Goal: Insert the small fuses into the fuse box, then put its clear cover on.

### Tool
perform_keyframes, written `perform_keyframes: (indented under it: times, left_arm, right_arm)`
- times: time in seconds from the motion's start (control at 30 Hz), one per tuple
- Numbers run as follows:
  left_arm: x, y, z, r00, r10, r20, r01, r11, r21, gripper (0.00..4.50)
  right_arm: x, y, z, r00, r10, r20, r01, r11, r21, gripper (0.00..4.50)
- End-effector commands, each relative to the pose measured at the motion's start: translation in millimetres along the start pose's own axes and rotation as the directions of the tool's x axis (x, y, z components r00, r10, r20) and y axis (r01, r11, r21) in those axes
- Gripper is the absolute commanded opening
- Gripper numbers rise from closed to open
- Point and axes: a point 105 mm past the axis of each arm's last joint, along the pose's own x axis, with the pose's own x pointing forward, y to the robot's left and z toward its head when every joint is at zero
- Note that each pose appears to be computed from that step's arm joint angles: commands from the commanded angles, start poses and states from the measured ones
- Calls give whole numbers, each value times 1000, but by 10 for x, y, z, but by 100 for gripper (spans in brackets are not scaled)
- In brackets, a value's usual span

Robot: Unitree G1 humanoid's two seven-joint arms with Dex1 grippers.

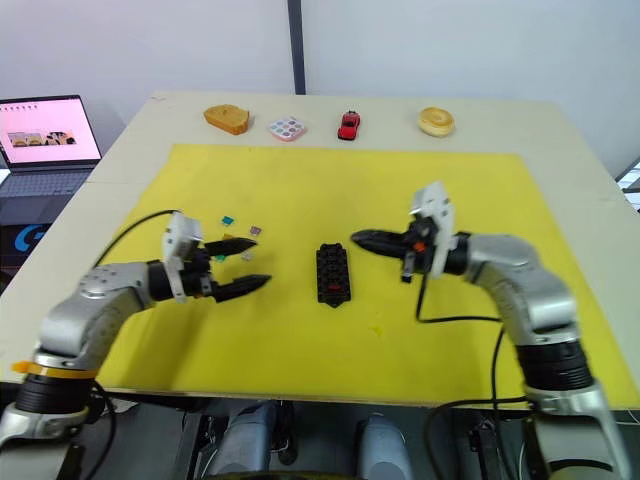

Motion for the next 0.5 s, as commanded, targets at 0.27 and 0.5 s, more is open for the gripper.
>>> perform_keyframes:
  times: [0.27,0.5]
  left_arm:
    - [-1326,1056,-297,839,537,-89,-537,843,24,450]
    - [-1410,1220,-329,823,565,-58,-567,823,-25,450]
  right_arm:
    - [-2012,-634,-503,741,-596,-310,638,768,49,134]
    - [-2224,-723,-571,679,-669,-301,702,712,1,447]
